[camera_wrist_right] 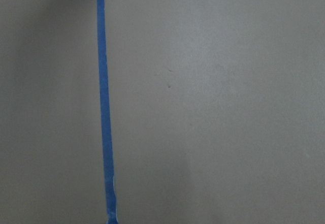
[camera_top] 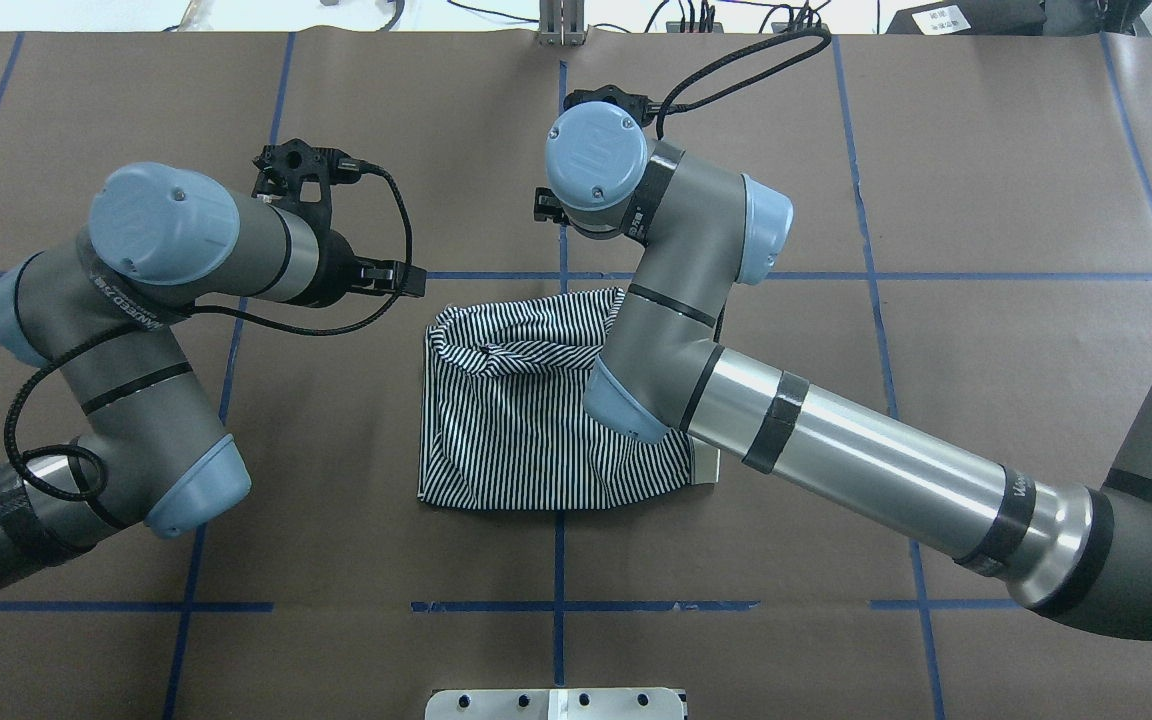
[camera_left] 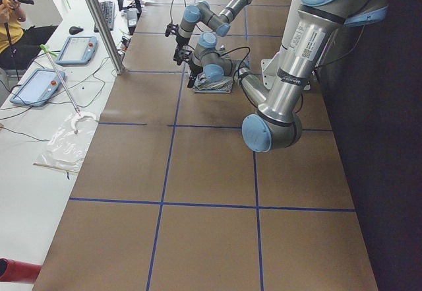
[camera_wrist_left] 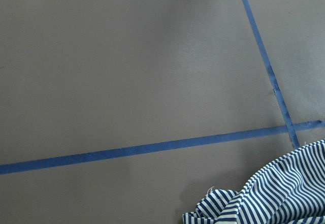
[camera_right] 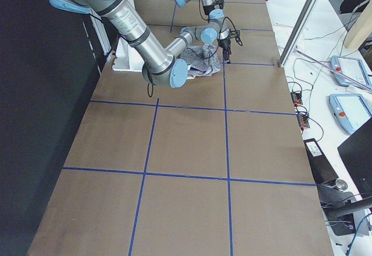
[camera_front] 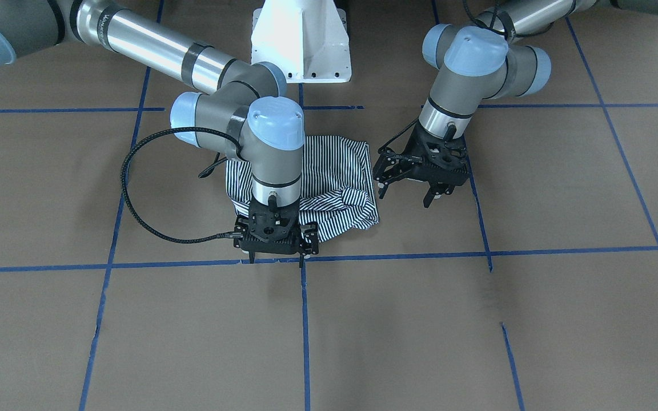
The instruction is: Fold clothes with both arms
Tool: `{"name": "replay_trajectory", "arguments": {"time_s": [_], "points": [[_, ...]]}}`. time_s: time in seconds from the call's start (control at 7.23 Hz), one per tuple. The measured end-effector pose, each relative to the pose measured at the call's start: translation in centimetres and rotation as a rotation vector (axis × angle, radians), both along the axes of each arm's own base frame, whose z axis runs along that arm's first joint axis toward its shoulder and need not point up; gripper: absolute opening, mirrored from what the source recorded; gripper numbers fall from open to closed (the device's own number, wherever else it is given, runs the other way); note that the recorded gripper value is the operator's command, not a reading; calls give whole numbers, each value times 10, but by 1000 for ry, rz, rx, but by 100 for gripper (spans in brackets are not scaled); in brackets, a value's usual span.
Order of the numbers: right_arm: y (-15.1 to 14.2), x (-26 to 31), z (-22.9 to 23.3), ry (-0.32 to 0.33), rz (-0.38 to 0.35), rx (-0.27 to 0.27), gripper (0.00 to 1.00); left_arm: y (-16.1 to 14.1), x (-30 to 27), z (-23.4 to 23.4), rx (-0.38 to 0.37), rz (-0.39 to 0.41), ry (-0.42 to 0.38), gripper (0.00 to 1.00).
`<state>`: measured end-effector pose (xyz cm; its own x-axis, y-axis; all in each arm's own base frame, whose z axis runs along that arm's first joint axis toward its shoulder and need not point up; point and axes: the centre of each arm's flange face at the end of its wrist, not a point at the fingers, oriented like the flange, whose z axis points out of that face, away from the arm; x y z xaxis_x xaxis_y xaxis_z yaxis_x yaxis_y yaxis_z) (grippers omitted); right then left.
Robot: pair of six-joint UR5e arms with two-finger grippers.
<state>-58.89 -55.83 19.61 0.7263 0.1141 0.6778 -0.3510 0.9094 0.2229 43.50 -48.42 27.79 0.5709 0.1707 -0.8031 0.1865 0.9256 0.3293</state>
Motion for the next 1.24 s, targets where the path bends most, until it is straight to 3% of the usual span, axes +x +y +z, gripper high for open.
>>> {"name": "replay_trajectory", "arguments": {"time_s": [0.55,0.69,0.83,1.24], "points": [[81,-2,1,21,-40,44,98,-5,7,8,-13,-1,-17,100],[102,-14,6,39,-46,67,84,-5,7,9,-12,-1,-18,100],[117,-24,11,60,-55,87,78,-5,7,9,-12,-1,-18,100],[104,-28,31,161,-116,148,74,-4,7,12,-19,-3,-19,100]]}}
